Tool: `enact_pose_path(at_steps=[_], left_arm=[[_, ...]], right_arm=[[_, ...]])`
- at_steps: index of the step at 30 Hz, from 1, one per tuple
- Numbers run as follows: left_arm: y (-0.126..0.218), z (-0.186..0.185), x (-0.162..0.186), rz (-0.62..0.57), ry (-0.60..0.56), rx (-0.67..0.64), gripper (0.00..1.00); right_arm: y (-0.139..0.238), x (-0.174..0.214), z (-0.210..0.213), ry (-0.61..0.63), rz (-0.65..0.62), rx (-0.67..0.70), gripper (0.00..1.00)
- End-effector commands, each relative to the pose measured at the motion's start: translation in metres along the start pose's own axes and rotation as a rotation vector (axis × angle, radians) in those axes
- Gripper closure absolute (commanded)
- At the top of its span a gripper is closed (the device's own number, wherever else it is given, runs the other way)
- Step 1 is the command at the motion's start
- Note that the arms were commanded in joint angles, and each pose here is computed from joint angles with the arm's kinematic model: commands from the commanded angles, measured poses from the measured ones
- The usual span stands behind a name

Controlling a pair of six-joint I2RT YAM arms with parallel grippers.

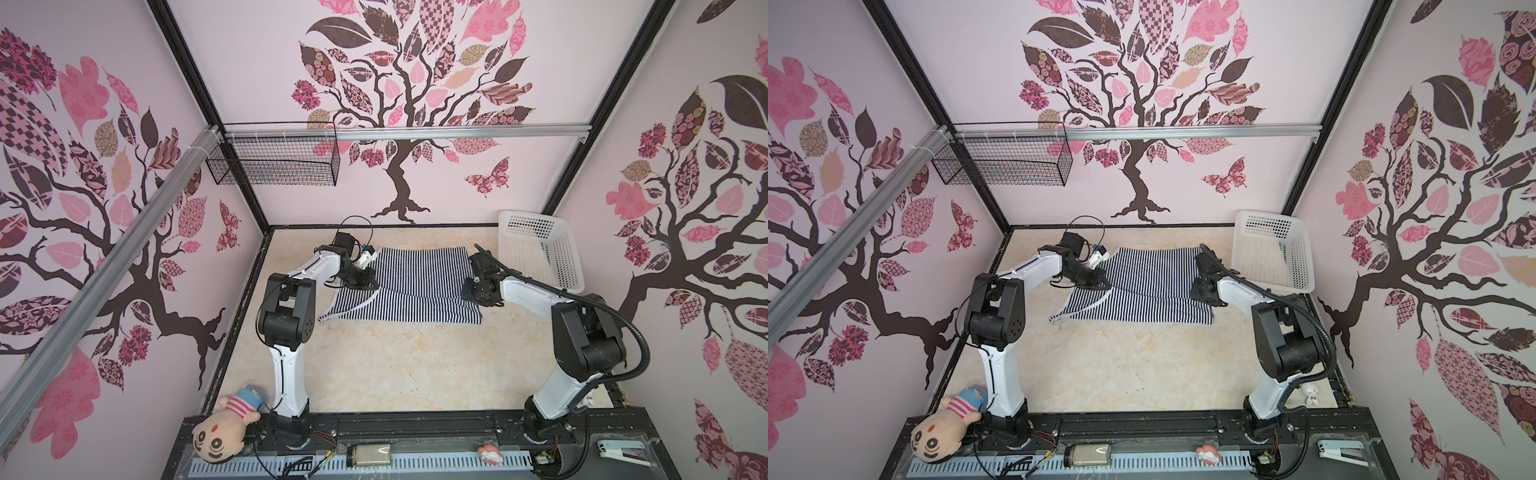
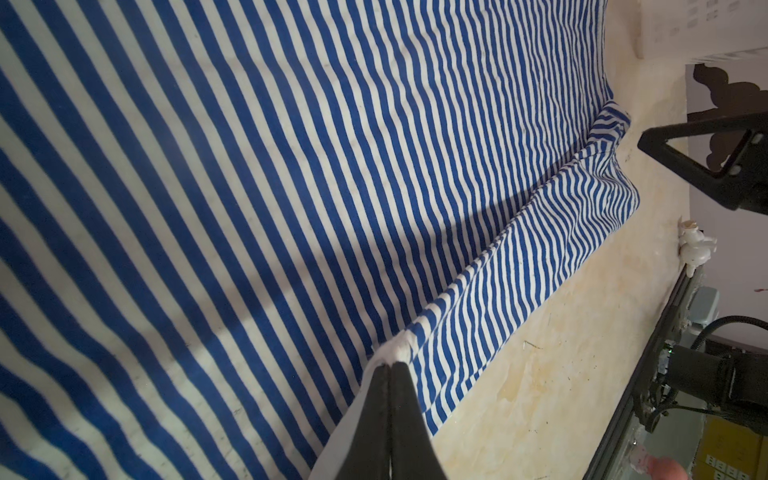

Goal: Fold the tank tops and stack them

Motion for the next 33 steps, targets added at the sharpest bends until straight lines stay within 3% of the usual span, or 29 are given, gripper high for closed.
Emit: enact_pose_path(at_steps=[1,18,27,33], left_arm=[[-0.006,0.005,0.002,0.014,0.002,-0.007,1.0],[-0.009,0.012,0.002,0.01,0.018,-0.027,1.0],[-0.01,0.014,0.002,0.013,0.025,-0.032,1.0],[-0.01,0.016,0.003,0.013,0.029,-0.039,1.0]], right_arm=[[-0.007,-0.011,-0.001,0.024,-0.007,0.067,0.56],[-0.024,-0.019,-0.011,0.033,0.015,0.123,0.59],[-0.035,-0.013,-0.013,-0.015,0.066,0.041,0.73],[-0.025,-0.018,-0.013,-0.026,0.037,0.035,0.93]])
Point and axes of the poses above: each gripper's point midway between its finger pads, its own y axis back along the fingers, its own z axis along the line the jaws close on, x = y × z, the point moved 6 cm from there along y, back along the fingers, and after that the axes turned 9 degrees about y, right-handed, at the moved point
